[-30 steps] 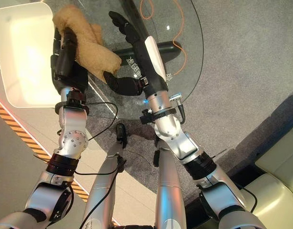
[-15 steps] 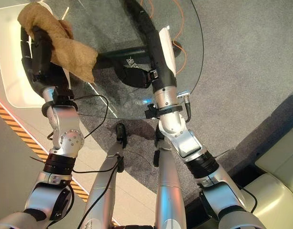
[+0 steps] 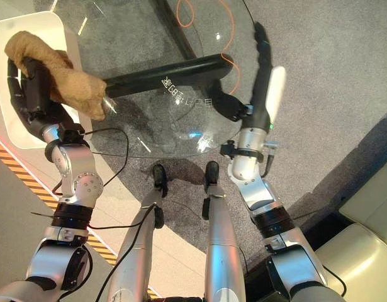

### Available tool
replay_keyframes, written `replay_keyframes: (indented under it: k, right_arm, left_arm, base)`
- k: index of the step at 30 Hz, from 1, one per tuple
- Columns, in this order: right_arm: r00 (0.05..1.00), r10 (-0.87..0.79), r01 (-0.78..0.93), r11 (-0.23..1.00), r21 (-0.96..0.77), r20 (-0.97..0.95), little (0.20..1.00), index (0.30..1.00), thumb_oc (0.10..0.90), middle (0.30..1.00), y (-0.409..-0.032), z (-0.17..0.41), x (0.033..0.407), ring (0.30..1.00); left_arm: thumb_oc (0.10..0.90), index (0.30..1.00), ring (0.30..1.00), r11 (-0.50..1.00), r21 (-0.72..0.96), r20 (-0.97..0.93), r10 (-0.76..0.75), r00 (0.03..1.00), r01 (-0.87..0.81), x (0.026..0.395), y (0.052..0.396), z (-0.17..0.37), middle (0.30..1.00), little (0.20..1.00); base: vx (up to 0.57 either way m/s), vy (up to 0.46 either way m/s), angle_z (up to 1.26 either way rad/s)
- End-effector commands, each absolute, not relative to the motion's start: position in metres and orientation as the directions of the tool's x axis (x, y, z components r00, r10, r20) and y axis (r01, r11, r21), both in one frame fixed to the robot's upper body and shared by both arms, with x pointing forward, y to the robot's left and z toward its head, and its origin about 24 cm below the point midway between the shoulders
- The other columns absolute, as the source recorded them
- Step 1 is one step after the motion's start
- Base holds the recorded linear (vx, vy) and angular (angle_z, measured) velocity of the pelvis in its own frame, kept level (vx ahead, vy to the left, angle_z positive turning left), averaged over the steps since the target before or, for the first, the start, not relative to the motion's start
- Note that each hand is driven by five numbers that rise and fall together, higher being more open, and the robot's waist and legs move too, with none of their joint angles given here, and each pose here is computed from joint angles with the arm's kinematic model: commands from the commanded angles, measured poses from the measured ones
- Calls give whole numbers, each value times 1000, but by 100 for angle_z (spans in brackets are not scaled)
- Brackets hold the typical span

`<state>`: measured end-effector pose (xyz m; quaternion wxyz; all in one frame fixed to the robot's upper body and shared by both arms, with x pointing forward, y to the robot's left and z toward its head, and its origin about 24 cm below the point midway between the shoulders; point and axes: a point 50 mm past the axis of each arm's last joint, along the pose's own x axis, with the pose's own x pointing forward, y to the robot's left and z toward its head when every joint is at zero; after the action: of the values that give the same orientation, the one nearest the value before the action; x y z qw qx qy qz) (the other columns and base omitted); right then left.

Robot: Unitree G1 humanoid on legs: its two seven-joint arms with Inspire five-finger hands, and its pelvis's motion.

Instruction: Wipe the table with a cloth and put it in the basket.

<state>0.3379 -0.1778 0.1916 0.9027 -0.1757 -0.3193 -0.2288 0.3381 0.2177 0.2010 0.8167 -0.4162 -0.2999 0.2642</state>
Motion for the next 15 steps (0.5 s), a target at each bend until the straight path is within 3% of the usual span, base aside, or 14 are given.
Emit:
replay_keyframes:
  k: [1, 7, 15]
  right_arm:
    - [538, -395, 564, 825, 31, 745, 900, 900, 800, 900, -196, 220, 326, 900]
    - [586, -546, 660, 750, 38, 599, 900, 900, 800, 900, -237, 180, 337, 900]
    - [618, -602, 712, 701, -36, 505, 900, 900, 800, 900, -256, 153, 343, 900]
  left_arm:
    - [100, 300, 300, 606, -792, 549, 759, 351, -71, 305, 260, 266, 300, 200]
    - [100, 300, 300, 565, -804, 501, 812, 298, -186, 309, 288, 272, 300, 200]
    - [100, 300, 300, 527, -806, 471, 846, 250, -268, 314, 306, 295, 300, 200]
  base:
    - [0, 0, 0]
    - [-8, 28, -4]
    - [-6, 3, -3]
